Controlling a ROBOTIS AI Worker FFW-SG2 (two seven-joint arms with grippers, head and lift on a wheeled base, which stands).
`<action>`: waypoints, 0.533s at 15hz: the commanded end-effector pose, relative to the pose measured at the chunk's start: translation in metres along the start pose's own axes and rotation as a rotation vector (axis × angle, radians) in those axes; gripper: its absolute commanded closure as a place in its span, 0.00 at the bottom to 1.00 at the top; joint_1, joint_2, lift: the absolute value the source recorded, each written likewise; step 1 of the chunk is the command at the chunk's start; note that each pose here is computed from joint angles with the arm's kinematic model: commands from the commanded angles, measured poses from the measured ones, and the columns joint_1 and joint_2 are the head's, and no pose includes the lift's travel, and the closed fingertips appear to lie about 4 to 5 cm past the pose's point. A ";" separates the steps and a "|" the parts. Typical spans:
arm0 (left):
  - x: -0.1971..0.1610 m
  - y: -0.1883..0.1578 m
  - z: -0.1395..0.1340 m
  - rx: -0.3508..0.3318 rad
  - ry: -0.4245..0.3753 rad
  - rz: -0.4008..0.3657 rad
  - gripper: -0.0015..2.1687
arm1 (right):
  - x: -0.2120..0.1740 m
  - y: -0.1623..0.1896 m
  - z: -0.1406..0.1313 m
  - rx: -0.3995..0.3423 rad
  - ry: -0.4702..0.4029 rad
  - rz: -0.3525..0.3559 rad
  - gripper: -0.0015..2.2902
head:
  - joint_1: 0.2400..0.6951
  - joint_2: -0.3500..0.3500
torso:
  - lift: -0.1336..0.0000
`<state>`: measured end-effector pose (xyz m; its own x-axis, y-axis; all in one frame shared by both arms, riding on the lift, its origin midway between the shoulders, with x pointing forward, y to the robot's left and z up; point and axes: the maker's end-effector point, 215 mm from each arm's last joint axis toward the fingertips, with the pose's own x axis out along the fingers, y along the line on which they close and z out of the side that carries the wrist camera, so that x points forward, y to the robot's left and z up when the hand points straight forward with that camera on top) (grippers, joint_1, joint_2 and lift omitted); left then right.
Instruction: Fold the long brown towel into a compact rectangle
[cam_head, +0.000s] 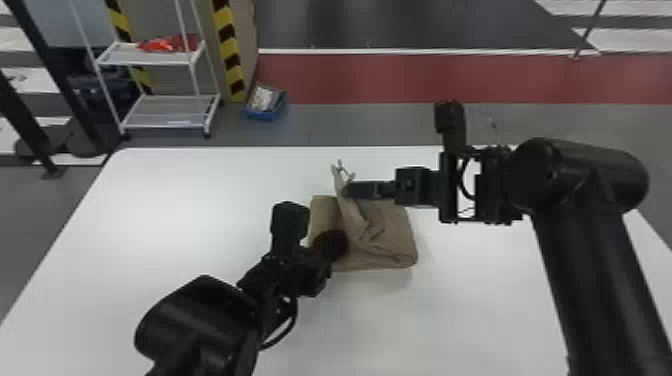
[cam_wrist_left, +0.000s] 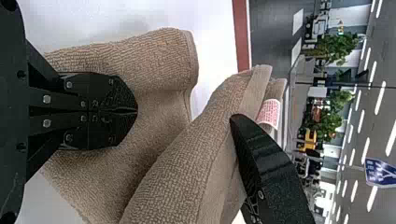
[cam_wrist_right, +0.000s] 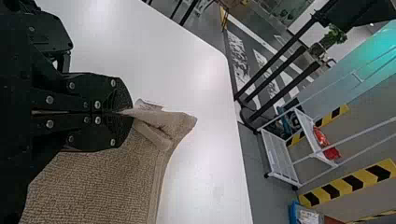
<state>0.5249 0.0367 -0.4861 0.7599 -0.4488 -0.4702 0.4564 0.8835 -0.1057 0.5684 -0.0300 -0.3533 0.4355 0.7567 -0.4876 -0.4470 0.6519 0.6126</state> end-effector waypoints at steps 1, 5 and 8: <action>0.000 -0.002 -0.001 0.002 0.001 0.000 0.88 | 0.003 0.000 -0.007 0.008 0.006 0.008 0.39 | 1.00 0.51 | 0.04; 0.000 -0.001 -0.003 0.000 0.002 0.004 0.88 | 0.003 0.002 -0.015 0.028 -0.011 0.035 0.01 | 1.00 0.51 | 0.04; -0.001 0.000 -0.003 -0.002 0.001 0.006 0.88 | -0.005 0.013 -0.013 0.026 -0.048 0.082 0.01 | 1.00 0.52 | 0.04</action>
<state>0.5231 0.0368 -0.4881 0.7617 -0.4441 -0.4719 0.4520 0.8859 -0.1042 0.5543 -0.0235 -0.3553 0.4314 0.7946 -0.4273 -0.4538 0.6004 0.6585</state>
